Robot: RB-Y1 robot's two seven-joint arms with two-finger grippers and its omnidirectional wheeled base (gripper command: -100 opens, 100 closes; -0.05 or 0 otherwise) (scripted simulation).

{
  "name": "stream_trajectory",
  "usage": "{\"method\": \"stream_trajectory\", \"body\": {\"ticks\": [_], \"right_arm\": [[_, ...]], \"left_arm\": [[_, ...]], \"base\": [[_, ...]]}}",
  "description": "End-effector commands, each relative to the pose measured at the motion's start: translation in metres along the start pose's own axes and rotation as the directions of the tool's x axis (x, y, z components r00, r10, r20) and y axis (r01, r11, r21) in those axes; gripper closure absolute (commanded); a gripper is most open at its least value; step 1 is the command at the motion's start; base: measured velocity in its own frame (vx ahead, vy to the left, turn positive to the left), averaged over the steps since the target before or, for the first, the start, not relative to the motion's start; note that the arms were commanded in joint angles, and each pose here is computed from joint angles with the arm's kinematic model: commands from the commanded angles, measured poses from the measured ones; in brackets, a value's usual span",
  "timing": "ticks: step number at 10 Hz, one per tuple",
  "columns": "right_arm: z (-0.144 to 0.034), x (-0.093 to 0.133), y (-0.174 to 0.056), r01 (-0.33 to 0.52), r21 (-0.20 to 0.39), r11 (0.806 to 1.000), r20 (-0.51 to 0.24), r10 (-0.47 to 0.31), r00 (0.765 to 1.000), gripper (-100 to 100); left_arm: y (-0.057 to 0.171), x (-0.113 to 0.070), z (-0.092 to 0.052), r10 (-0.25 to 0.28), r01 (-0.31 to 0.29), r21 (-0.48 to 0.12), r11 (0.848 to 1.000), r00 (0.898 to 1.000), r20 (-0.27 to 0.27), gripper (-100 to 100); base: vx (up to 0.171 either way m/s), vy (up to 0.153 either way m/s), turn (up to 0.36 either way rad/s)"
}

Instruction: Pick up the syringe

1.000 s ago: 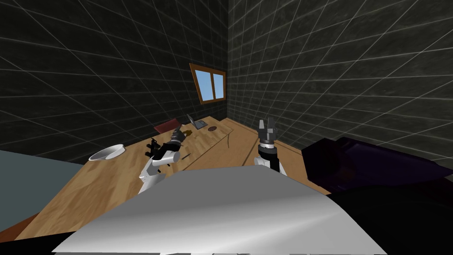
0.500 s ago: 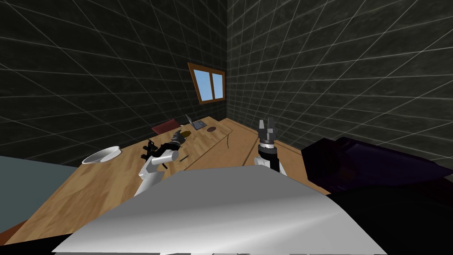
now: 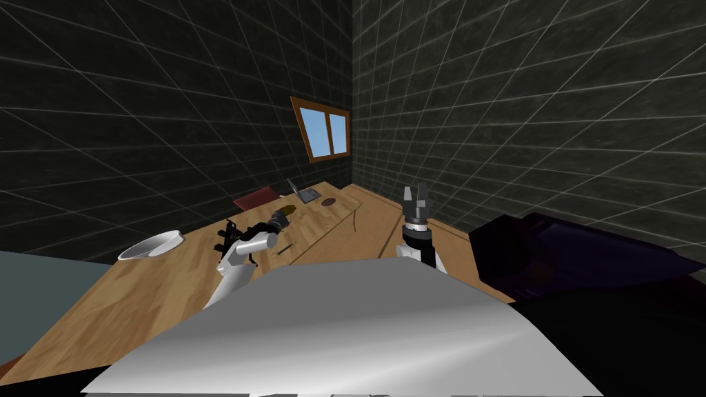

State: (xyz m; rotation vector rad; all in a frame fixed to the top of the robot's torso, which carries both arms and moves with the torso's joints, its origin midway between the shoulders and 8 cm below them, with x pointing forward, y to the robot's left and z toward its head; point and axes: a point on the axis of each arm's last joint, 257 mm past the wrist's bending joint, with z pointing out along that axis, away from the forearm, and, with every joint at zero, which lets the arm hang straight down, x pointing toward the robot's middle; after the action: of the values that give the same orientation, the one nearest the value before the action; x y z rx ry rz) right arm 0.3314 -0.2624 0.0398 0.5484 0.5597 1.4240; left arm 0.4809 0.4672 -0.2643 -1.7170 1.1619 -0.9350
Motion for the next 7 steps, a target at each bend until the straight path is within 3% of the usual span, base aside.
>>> {"method": "stream_trajectory", "body": {"ticks": [1,4,7], "right_arm": [[0.000,0.000,0.000,0.000,0.000,1.000,0.000,0.000,1.000,0],[0.000,0.000,0.000,0.000,0.000,1.000,0.000,0.000,1.000,0],[0.000,0.000,0.000,0.000,0.000,1.000,0.000,0.000,1.000,0]], "left_arm": [[0.019,-0.010,0.007,-0.031,0.033,-0.071,0.997,0.999,0.020,-100],[0.046,-0.022,0.009,-0.057,0.064,-0.164,0.984,0.997,0.049,-100],[0.081,-0.037,0.011,-0.102,0.126,-0.278,0.952,0.990,0.096,-100]], "base": [[0.029,-0.006,-0.026],[0.021,0.000,-0.016],[0.018,0.004,-0.022]]}}
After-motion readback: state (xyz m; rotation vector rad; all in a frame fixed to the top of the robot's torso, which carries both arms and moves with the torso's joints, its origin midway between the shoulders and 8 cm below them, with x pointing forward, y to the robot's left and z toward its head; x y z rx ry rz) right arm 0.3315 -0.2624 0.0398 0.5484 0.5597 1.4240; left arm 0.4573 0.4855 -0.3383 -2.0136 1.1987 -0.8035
